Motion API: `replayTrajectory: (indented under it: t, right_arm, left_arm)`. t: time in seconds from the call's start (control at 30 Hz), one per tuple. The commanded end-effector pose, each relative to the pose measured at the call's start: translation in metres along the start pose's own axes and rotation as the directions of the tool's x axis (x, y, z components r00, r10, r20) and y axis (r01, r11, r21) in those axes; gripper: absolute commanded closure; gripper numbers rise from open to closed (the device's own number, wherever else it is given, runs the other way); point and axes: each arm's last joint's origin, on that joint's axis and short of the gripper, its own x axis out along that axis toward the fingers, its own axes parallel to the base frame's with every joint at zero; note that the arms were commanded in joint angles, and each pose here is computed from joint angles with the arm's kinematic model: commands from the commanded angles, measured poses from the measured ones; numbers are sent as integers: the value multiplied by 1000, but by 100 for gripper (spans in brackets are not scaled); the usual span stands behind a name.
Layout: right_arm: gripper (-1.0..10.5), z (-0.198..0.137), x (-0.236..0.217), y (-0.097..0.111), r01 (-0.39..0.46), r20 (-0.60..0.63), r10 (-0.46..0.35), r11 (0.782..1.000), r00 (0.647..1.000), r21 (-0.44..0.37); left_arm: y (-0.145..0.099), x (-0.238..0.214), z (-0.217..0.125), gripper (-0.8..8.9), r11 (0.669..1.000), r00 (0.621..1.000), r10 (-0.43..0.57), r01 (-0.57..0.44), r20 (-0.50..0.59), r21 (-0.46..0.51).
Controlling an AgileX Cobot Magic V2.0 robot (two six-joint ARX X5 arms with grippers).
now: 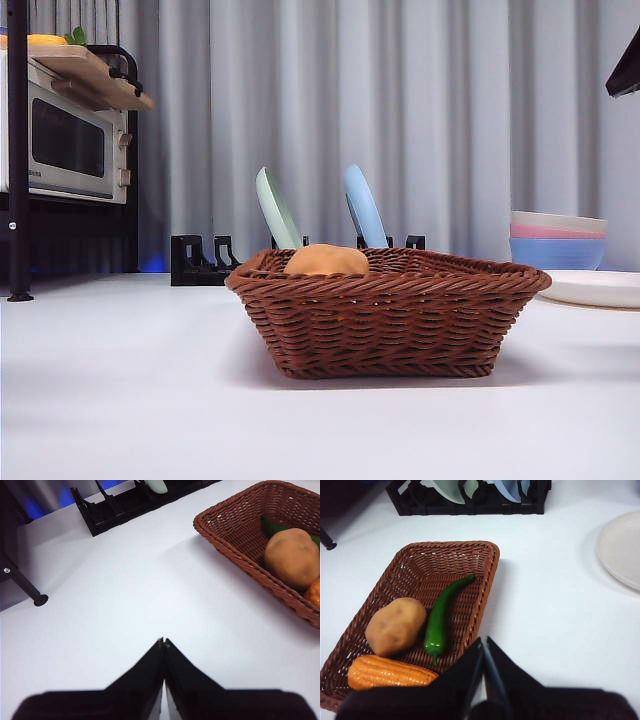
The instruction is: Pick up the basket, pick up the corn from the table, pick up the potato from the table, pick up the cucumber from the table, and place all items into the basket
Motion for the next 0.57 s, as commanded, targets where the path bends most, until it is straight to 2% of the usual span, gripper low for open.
replayTrajectory:
  t: [0.03,0.33,0.47,0.57]
  right_arm:
    - [945,-1,1,0,1,-2,-1,1000,1000,20]
    - [945,-1,1,0,1,-5,-1,1000,1000,20]
    - [945,-1,1,0,1,-5,-1,1000,1000,20]
    - [945,-1,1,0,1,-5,-1,1000,1000,20]
  left_arm:
    - [0,1,-1,816,1000,1000,2,-2,0,-7]
    - [5,-9,-4,816,1000,999,19,-19,41,-5]
    - [12,-14,-12,816,995,983,26,-8,183,-104]
    - [16,-5,-31,816,984,951,118,-73,286,-163]
